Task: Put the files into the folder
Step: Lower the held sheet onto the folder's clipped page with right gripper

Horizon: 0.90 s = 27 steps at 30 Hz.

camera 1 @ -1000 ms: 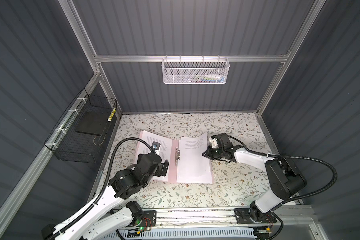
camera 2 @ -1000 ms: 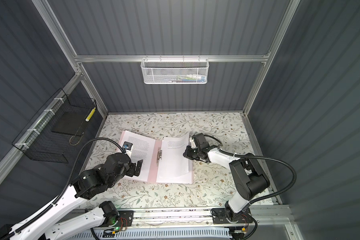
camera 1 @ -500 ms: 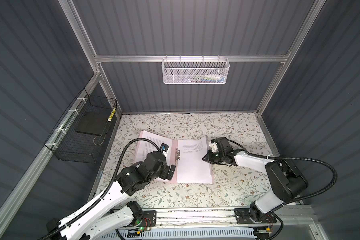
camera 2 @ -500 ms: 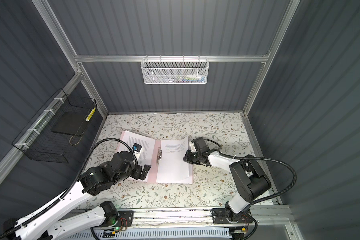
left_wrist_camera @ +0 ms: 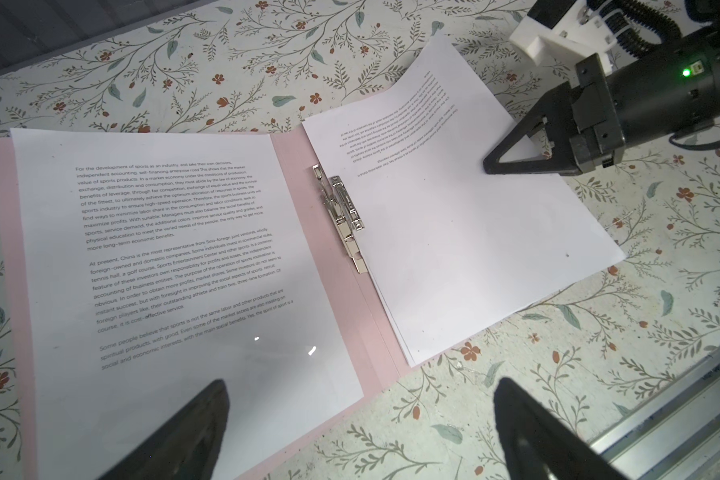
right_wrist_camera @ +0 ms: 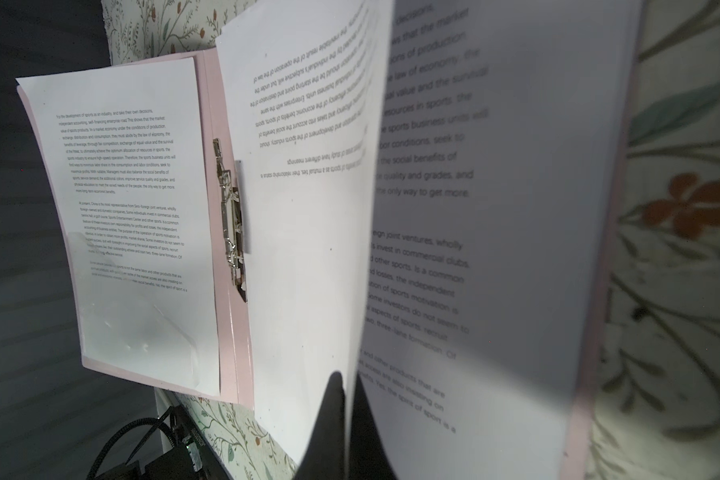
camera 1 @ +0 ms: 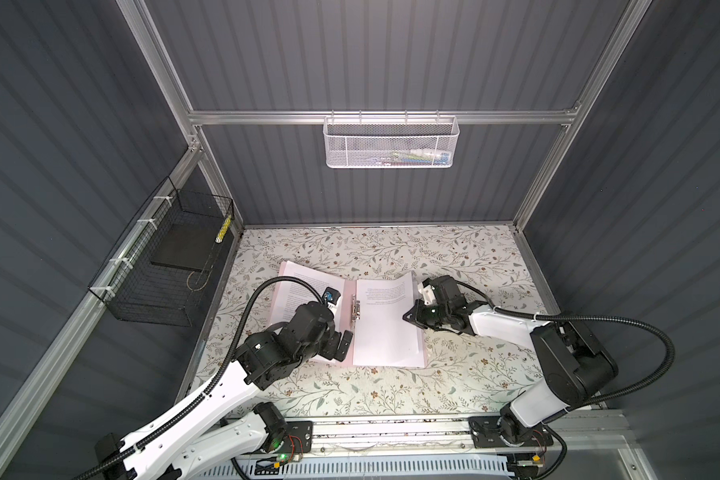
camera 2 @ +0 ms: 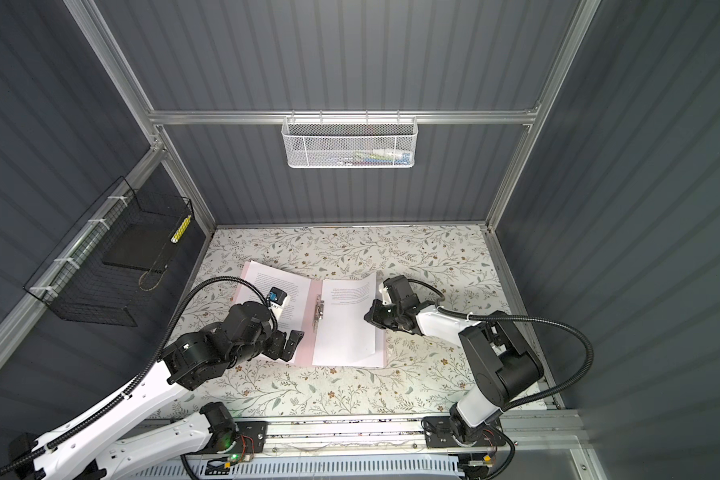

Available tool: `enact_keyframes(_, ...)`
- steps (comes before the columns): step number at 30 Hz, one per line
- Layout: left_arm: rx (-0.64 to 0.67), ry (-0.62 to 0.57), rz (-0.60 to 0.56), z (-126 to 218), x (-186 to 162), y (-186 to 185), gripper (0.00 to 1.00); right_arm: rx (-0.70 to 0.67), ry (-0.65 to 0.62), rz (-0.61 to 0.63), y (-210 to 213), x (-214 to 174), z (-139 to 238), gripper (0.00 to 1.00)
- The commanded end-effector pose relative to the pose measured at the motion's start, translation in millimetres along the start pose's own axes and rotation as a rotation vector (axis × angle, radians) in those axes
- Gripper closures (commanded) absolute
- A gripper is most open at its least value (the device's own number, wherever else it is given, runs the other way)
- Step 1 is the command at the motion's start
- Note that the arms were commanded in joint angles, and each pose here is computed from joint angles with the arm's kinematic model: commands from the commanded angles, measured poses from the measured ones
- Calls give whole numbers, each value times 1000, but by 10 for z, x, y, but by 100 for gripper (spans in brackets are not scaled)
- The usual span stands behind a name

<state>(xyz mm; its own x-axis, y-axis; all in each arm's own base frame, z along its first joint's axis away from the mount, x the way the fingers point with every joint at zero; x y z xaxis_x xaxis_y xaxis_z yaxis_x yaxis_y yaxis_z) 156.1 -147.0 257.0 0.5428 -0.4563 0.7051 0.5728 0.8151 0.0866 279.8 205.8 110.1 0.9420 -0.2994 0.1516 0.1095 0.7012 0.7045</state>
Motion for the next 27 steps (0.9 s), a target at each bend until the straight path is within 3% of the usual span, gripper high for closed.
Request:
enact_keyframes(1,-7,-2,-11,-1,8,0,0,5,11,-8,14,-19,-42,100)
enact_keyframes(27,-13,9,-18,-24,4,-13,0,5,26,-19,9,-60,-88,100)
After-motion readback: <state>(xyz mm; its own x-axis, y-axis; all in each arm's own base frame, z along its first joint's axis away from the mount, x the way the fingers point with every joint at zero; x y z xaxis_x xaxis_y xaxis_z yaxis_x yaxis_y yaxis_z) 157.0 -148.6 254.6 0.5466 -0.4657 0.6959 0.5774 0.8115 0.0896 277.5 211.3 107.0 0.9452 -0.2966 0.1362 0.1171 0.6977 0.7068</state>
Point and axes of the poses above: each gripper's point midway between its finger pads, its own z axis back along the fingers, its own y axis along the line the jaws close on, x = y × z, the point moved 7 cm from there along z, back along the fingers, and after that the axes turned 7 degrees about -z, right-handed, at the moved point
